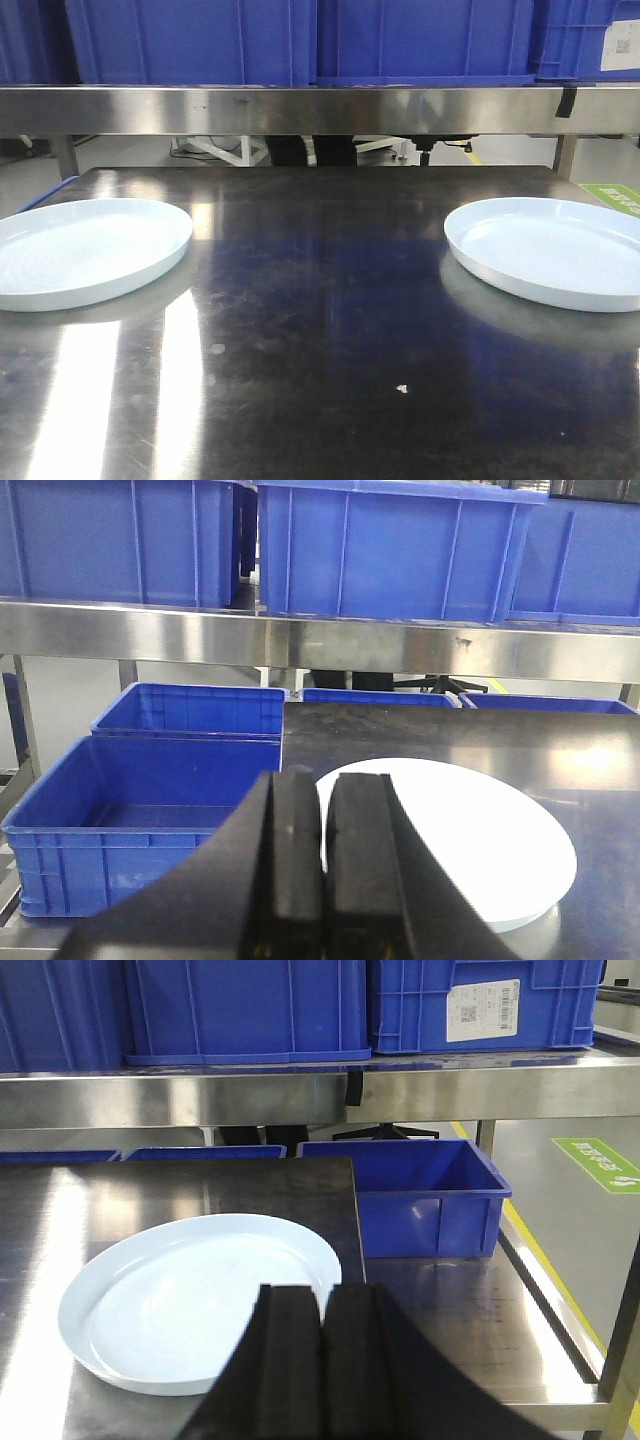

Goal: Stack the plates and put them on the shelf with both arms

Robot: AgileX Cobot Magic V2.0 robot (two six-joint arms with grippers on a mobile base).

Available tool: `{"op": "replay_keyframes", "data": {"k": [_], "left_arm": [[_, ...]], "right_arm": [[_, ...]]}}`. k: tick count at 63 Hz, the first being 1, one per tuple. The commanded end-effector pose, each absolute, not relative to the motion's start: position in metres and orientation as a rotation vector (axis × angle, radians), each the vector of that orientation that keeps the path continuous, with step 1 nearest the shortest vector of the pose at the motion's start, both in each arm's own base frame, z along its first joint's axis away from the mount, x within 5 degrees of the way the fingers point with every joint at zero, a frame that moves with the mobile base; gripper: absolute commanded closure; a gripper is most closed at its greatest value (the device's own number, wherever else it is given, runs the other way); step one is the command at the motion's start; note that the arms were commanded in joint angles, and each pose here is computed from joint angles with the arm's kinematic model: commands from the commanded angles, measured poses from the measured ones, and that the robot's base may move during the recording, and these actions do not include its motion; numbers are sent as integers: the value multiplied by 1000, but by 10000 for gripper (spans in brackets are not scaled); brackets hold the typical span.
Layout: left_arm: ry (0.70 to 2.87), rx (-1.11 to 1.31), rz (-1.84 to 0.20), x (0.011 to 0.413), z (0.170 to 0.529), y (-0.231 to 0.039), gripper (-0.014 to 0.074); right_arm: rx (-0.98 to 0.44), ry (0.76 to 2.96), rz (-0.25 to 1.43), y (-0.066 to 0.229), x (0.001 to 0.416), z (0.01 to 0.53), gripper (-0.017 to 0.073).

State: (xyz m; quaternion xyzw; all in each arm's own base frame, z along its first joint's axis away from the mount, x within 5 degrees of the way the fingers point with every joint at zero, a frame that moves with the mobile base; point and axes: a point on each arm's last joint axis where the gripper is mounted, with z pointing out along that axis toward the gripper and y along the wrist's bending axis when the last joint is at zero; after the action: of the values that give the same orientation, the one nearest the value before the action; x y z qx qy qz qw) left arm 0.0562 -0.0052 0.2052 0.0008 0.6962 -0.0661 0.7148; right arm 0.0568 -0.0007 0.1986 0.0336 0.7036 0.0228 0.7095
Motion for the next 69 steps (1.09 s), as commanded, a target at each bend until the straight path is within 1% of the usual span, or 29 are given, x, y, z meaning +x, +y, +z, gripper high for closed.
{"op": "replay_keyframes", "data": {"k": [1,33,42,47,54,58,64,69], "left_arm": [[1468,0,-157,55,206,-5,510],[1464,0,-157,55,206,-5,510],[1428,-5,-167,55,210,-5,510],[1353,-17,-185,54,216,-5,510],[1209,-25,-202,49,233,-5,510],[1171,-24,-204,46,249,-4,510],[1192,-20,-199,39,281,-4,510],[1261,-9,-176,38,315,-4,510]], "right_arm": [[68,1445,37,-1,54,212,503],[68,1445,37,-1,54,212,503],[68,1445,37,-1,54,212,503],[68,1445,37,-1,54,212,503],[68,1445,37,-1,54,212,503],[68,1445,37,-1,54,212,503],[68,1445,37,-1,54,212,503],[68,1445,37,-1,54,212,503]]}}
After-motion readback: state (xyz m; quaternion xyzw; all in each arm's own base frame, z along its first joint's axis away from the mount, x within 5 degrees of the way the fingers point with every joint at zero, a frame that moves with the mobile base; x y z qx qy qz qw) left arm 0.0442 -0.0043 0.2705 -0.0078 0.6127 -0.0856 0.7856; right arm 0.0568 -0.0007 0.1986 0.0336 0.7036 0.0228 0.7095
